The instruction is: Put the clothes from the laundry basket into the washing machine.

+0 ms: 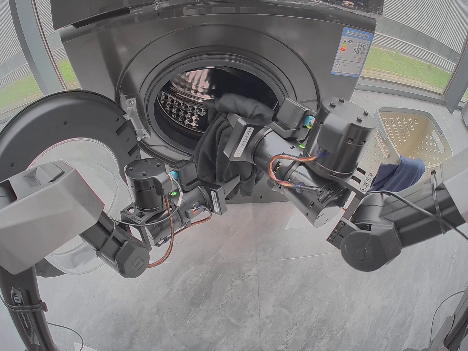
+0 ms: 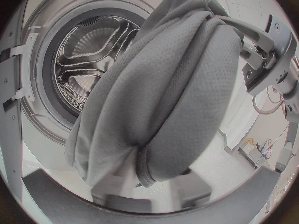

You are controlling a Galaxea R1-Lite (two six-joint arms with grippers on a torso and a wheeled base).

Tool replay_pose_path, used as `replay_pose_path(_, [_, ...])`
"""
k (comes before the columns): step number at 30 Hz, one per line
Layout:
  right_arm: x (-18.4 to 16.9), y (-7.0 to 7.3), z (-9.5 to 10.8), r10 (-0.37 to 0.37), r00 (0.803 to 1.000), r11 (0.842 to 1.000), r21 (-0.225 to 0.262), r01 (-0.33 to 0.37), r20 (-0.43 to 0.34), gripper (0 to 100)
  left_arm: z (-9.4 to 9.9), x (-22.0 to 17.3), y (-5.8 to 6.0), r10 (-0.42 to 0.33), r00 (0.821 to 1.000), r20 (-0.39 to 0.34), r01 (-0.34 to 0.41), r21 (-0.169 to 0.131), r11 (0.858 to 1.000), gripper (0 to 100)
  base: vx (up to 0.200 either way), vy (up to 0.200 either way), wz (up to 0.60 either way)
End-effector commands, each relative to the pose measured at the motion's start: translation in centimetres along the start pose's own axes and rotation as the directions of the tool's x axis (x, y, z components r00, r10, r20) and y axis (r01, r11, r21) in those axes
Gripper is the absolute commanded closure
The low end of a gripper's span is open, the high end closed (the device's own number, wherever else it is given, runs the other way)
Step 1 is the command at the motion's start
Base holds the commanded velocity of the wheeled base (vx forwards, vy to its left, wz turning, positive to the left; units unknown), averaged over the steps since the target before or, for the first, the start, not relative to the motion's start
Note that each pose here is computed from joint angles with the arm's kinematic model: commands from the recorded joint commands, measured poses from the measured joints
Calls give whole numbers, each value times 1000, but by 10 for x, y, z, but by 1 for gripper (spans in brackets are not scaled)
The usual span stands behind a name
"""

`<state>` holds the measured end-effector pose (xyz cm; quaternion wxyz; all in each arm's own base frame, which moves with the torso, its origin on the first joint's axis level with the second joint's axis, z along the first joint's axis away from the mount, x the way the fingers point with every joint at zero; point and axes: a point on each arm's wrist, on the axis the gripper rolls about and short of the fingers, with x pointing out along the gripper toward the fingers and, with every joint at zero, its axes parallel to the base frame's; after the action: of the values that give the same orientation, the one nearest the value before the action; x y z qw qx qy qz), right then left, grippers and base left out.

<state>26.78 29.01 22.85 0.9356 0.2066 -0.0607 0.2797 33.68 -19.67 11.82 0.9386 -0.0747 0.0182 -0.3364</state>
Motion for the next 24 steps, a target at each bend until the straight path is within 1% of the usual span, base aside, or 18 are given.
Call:
replay_pose_path(1, [0, -1, 0, -1, 1000, 1000, 0, 1, -1, 100, -8, 4, 0, -1, 1000, -15, 1, -2, 1000, 100, 0, 0, 0])
replay_pose_path(4, [0, -1, -1, -3, 1000, 1000, -1, 3, -1, 100, -7, 4, 0, 6, 1000, -8, -6, -1, 1000, 100, 0, 0, 0])
replay_pose_path(6, [1, -4, 0, -11, 1000, 1000, -4, 11, -2, 100, -6, 1, -2, 5, 1000, -3, -5, 2, 1000, 100, 0, 0, 0])
replay_pose_path(8, [1, -8, -1, -20, 1000, 1000, -9, 20, -4, 100, -1, -6, -12, -18, 1000, 13, 18, 7, 1000, 100, 0, 0, 0])
replay_pose_path(9, [1, -9, -2, -19, 1000, 1000, -9, 19, -9, 100, 0, -9, -15, -23, 1000, 15, 23, 9, 1000, 100, 0, 0, 0])
replay_pose_path(10, [1, -12, -3, -21, 1000, 1000, -9, 21, -14, 100, 4, -20, -23, -42, 999, 28, 42, 13, 999, 100, 0, 0, 0])
replay_pose_path(13, [0, -24, -12, -37, 999, 999, -17, 37, -15, 100, 4, -50, -47, -101, 995, 20, 101, 13, 995, 100, 0, 0, 0])
replay_pose_path(14, [0, -24, -12, -37, 999, 999, -17, 37, -15, 100, 4, -50, -47, -101, 995, 20, 101, 13, 995, 100, 0, 0, 0])
replay_pose_path(15, [0, -31, -18, -40, 999, 999, -21, 40, -6, 100, 6, -65, -55, -127, 992, 27, 126, 16, 992, 100, 0, 0, 0])
replay_pose_path(17, [-2, -35, -26, -31, 999, 999, -27, 30, -12, 100, 9, -79, -61, -154, 987, 41, 153, 18, 988, 100, 0, 0, 0])
replay_pose_path(21, [-6, -33, -32, -22, 999, 999, -28, 21, -29, 100, 16, -87, -63, -162, 985, 63, 160, 24, 987, 100, 0, 0, 0])
replay_pose_path(24, [-6, -32, -32, -17, 999, 1000, -27, 16, -28, 100, 19, -87, -63, -163, 983, 79, 161, 27, 987, 100, 0, 0, 0])
